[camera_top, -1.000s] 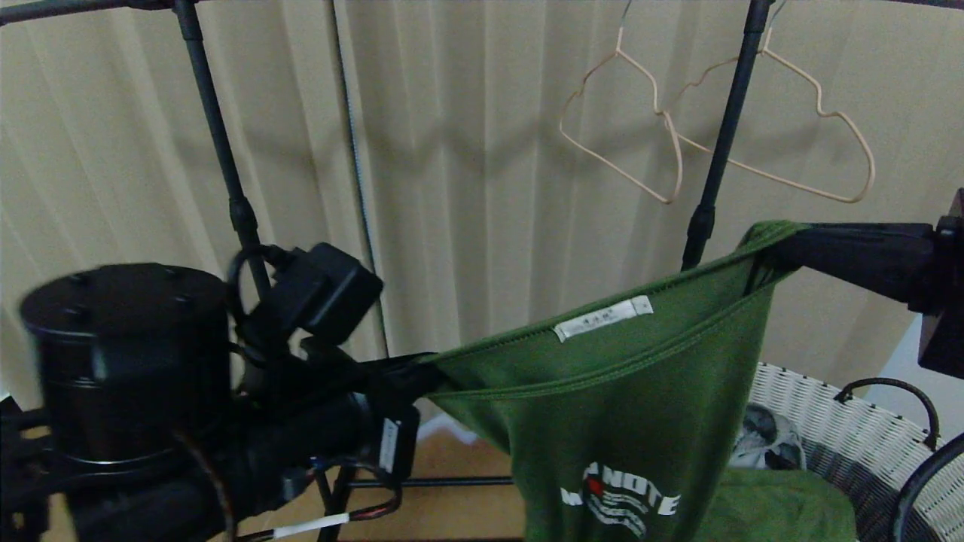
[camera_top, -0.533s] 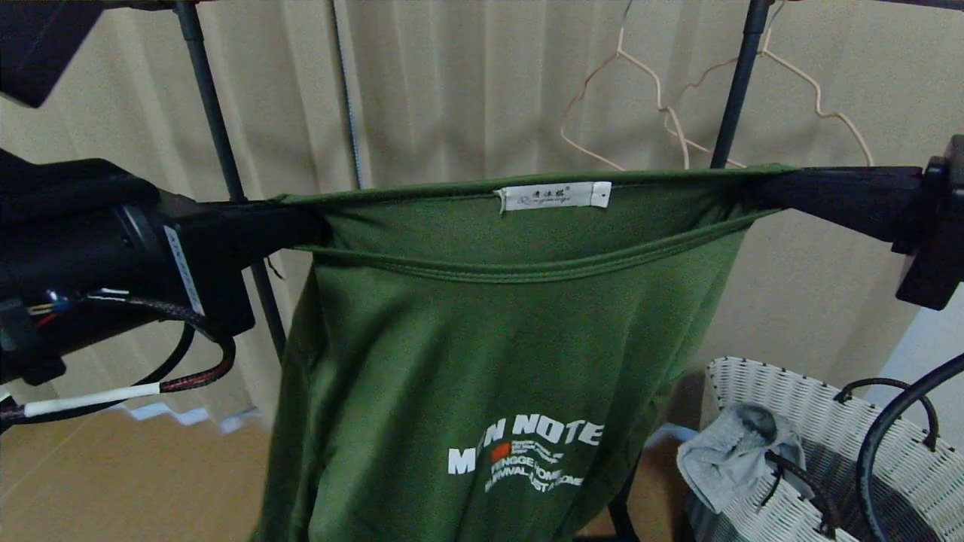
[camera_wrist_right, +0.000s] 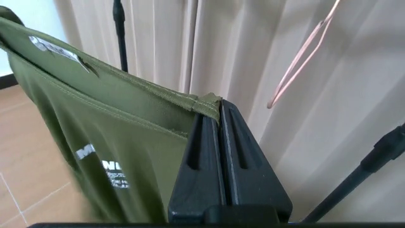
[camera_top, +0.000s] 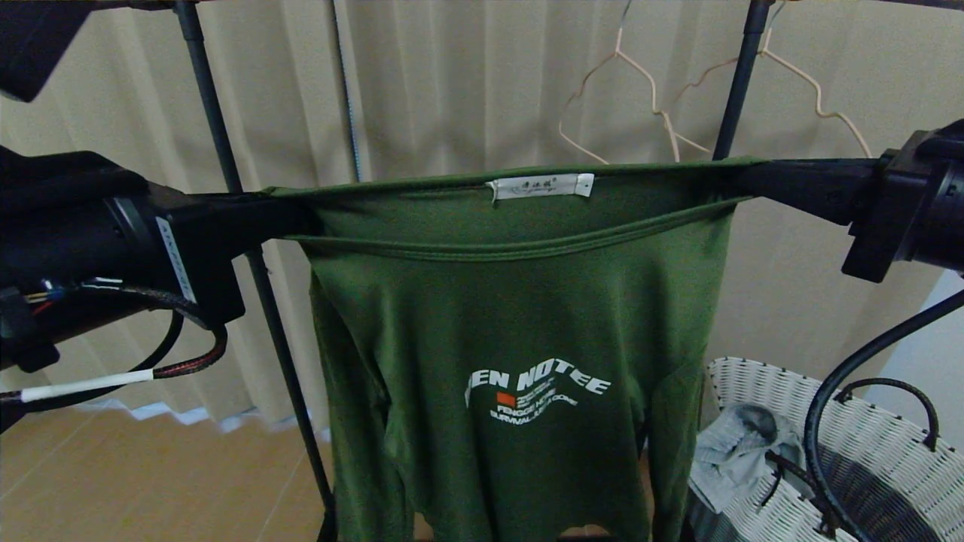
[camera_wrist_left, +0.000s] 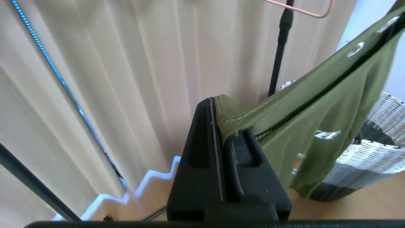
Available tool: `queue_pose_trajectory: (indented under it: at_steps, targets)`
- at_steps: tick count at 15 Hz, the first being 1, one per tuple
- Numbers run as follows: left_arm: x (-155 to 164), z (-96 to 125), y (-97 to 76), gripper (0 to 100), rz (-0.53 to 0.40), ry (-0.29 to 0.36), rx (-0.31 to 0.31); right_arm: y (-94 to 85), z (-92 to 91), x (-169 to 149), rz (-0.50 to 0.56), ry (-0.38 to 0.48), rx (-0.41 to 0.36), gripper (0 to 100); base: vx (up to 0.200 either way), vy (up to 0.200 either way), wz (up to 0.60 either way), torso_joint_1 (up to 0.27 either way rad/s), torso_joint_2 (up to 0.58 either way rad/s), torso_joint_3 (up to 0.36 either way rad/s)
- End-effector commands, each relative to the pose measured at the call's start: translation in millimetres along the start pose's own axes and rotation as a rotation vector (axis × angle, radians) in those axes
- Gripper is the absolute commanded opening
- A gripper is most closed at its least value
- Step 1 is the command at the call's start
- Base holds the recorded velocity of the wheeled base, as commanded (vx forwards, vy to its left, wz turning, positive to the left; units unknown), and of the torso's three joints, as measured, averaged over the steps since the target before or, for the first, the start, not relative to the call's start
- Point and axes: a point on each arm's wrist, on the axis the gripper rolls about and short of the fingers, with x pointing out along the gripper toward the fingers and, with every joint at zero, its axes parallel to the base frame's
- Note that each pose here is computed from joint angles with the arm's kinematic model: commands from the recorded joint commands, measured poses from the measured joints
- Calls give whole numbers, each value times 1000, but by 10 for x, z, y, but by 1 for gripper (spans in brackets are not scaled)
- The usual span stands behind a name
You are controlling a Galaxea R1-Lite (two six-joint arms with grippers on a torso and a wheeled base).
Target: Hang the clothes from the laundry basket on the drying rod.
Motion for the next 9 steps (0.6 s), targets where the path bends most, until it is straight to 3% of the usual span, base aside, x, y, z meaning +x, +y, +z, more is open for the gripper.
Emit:
queue_pose_trajectory:
  at_steps: [1,4,9]
  targets:
    - [-6,-2,1,0,0,-1,0,-4,-28,57,1,15,1,0,0,0,0,0,0,0]
    - [5,14,-4,0,-6,-6,0,-14,-40,58,-5,18,2,0,0,0,0,0,0,0]
    - [123,321,-19,0,-11,-89,-10,-66,100,37,-29,-46,-2,0,0,0,0,0,0,0]
